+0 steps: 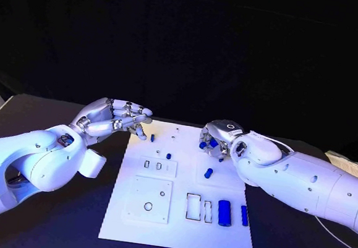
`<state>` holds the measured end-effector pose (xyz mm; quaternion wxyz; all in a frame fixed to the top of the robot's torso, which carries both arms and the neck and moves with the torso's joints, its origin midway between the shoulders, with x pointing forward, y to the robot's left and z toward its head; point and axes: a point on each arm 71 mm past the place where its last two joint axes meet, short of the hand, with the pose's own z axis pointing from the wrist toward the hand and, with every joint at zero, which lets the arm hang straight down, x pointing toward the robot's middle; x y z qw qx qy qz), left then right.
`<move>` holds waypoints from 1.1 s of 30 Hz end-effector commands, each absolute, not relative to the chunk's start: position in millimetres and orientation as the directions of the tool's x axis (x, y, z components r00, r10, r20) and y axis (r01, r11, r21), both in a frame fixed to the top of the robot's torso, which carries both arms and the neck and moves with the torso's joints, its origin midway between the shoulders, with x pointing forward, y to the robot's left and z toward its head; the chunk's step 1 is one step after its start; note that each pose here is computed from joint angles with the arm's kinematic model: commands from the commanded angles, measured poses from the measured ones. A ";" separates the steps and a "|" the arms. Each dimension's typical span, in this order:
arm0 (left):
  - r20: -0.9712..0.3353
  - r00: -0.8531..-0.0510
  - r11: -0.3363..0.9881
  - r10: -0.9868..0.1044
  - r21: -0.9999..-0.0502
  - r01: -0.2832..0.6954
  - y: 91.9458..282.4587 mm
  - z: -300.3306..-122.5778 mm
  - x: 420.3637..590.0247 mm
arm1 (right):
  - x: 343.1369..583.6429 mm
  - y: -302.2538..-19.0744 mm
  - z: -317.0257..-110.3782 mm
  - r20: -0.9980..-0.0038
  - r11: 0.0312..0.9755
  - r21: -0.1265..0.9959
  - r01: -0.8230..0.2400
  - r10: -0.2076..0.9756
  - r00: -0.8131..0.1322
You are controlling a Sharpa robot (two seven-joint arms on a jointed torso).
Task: Assemble the parts on the task board
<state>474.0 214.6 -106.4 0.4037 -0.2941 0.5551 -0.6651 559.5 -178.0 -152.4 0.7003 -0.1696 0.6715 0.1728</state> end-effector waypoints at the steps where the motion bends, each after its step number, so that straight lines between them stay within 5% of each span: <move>1: -0.062 -0.521 -0.057 -0.852 -0.976 0.210 213.3 -106.3 473.4 | 556.8 -176.3 -151.4 -0.997 0.886 0.006 -0.465 0.042 0.066; 33: -0.068 -0.532 -0.047 -0.844 -0.979 0.199 212.7 -107.3 473.0 | 568.5 -124.3 -122.0 -0.972 0.915 -0.024 -0.403 0.073 0.224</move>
